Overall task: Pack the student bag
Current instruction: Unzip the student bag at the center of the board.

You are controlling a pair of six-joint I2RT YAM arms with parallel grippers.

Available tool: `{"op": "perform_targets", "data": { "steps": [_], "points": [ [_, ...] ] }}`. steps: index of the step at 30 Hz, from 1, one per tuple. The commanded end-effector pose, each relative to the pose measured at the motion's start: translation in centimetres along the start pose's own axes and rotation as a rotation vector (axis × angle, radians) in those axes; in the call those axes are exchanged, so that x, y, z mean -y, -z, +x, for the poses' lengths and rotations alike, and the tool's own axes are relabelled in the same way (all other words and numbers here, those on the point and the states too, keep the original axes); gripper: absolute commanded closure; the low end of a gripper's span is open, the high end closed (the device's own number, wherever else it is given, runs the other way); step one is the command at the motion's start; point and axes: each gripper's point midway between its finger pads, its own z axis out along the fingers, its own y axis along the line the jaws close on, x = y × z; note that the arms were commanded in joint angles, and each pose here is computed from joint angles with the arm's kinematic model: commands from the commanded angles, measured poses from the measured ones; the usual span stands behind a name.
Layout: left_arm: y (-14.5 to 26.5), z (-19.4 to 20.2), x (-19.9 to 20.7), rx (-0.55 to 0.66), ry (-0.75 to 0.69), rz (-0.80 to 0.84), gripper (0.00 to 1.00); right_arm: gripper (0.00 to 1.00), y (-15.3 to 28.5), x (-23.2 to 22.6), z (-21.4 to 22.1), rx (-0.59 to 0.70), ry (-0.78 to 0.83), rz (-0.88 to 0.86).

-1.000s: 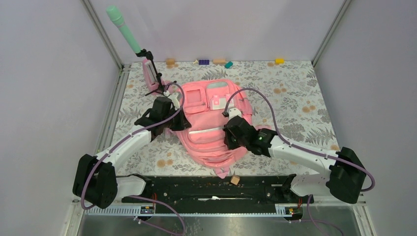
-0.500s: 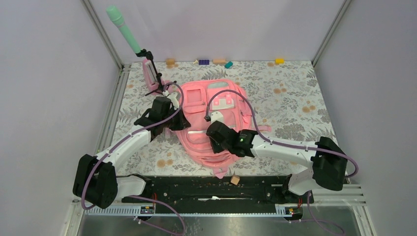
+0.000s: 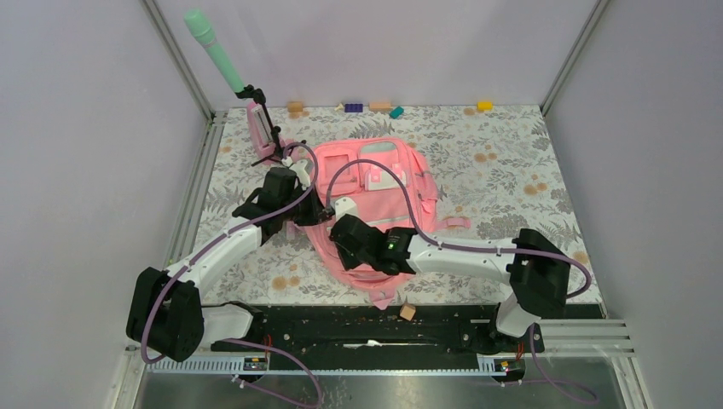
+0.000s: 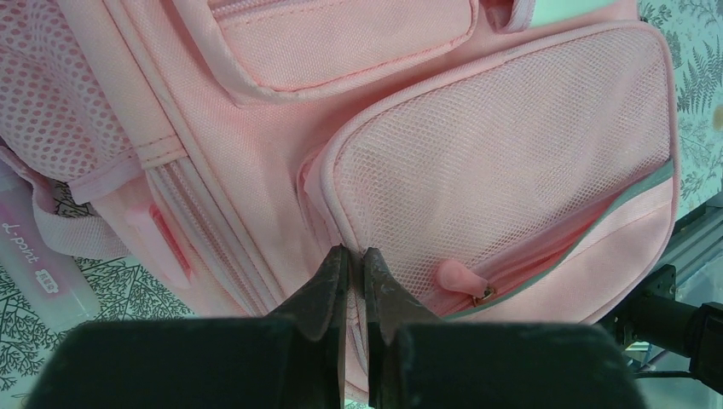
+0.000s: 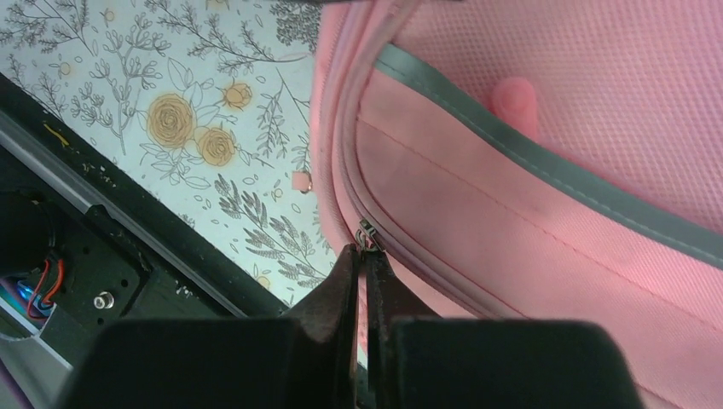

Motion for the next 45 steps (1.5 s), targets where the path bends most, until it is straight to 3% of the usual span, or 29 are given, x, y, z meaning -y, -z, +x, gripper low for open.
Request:
{"op": "perform_targets", "data": {
  "steps": [1,13,24,26,28,29,33,36,39,45],
  "points": [
    [0.9,-1.5,4.3,0.045,-0.033,0.188,1.00,1.00,0.2,-4.0,-4.6,0.130,0.023,-0.109],
    [1.6,-1.6,4.9,0.059,-0.028,0.221,1.00,1.00,-3.4,-4.4,-7.3,0.201,0.123,-0.036],
    [2.2,-2.4,5.2,0.084,0.003,0.264,1.00,1.00,-3.3,-1.9,-10.6,0.385,-0.046,-0.024],
    [2.2,-2.4,5.1,0.080,0.007,0.265,1.00,0.94,-2.7,-1.6,-10.8,0.395,-0.024,-0.026],
    [2.3,-2.5,5.1,0.080,0.003,0.267,0.99,0.78,-1.6,-1.5,-10.8,0.398,0.005,-0.037],
    [2.4,-2.7,5.1,0.084,-0.011,0.264,0.89,0.73,-1.0,-1.4,-10.7,0.396,0.021,-0.044],
    [3.2,-3.5,4.6,0.140,-0.054,0.217,0.31,0.67,2.1,-0.7,-10.1,0.394,0.059,-0.072],
    [4.4,-4.5,3.9,0.215,-0.088,0.159,0.11,0.60,4.8,0.6,-9.5,0.410,0.062,-0.083],
    [5.6,-5.5,3.4,0.294,-0.123,0.117,0.05,0.47,6.8,2.2,-9.0,0.413,0.056,-0.072],
    [6.3,-4.9,5.5,0.307,-0.319,0.153,0.04,0.39,8.5,9.2,-7.1,0.366,-0.086,0.039]
  ]
}}
